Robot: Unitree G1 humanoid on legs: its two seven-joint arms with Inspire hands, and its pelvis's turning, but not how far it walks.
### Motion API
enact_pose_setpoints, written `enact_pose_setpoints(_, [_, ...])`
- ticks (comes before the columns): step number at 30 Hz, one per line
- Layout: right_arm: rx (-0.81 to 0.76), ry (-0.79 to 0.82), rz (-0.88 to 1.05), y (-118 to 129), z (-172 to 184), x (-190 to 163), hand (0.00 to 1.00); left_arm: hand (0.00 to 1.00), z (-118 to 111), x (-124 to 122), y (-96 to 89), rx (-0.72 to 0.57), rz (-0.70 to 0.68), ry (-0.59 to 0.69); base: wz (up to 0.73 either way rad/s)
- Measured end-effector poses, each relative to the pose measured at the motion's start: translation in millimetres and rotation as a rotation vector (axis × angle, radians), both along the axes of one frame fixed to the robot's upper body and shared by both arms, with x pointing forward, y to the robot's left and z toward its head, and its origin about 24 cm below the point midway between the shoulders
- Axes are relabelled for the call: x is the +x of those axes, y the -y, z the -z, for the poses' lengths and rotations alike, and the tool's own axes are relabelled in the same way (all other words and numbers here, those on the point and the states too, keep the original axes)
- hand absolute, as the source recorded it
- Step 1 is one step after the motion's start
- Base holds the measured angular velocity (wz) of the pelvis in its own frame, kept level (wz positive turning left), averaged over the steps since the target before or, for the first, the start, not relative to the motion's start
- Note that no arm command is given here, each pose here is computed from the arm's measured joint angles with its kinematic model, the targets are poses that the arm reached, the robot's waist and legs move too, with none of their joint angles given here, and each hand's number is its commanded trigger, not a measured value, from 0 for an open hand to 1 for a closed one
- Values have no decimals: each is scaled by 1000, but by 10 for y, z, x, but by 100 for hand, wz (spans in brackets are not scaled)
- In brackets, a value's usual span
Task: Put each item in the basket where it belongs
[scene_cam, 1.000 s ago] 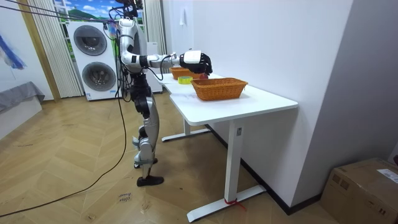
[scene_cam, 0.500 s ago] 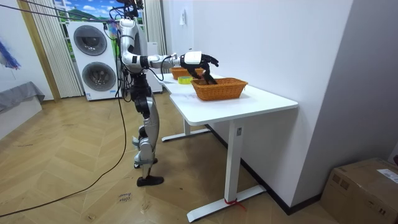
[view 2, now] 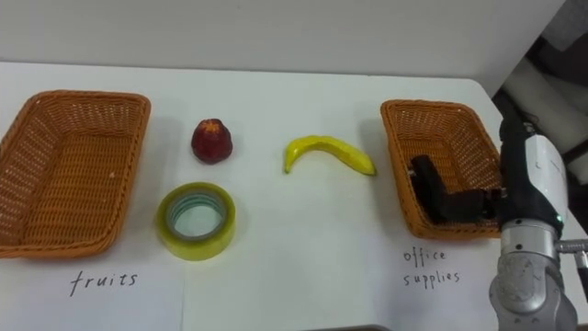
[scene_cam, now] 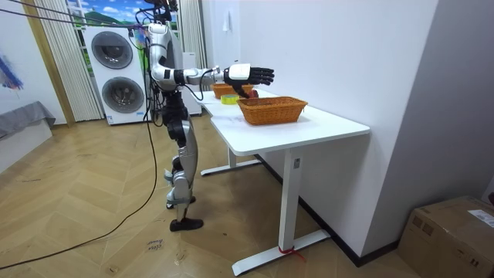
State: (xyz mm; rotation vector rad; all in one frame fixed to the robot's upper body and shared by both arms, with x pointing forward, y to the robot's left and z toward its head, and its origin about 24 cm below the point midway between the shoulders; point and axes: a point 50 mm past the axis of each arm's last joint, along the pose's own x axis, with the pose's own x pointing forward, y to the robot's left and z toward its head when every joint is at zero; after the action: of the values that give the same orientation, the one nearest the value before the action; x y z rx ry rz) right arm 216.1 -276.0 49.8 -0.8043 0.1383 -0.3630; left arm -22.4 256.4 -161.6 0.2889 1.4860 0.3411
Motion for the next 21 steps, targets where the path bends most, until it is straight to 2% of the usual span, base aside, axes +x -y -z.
enact_pose_setpoints(9, [-28,70,-8,6,-184,13,0,0,-3,-7,-10,4,-20,4,0])
enact_pose_setpoints(21, [91,341,-119,-214,-740,214,0,0,6,42,17,19,-16,15,0])
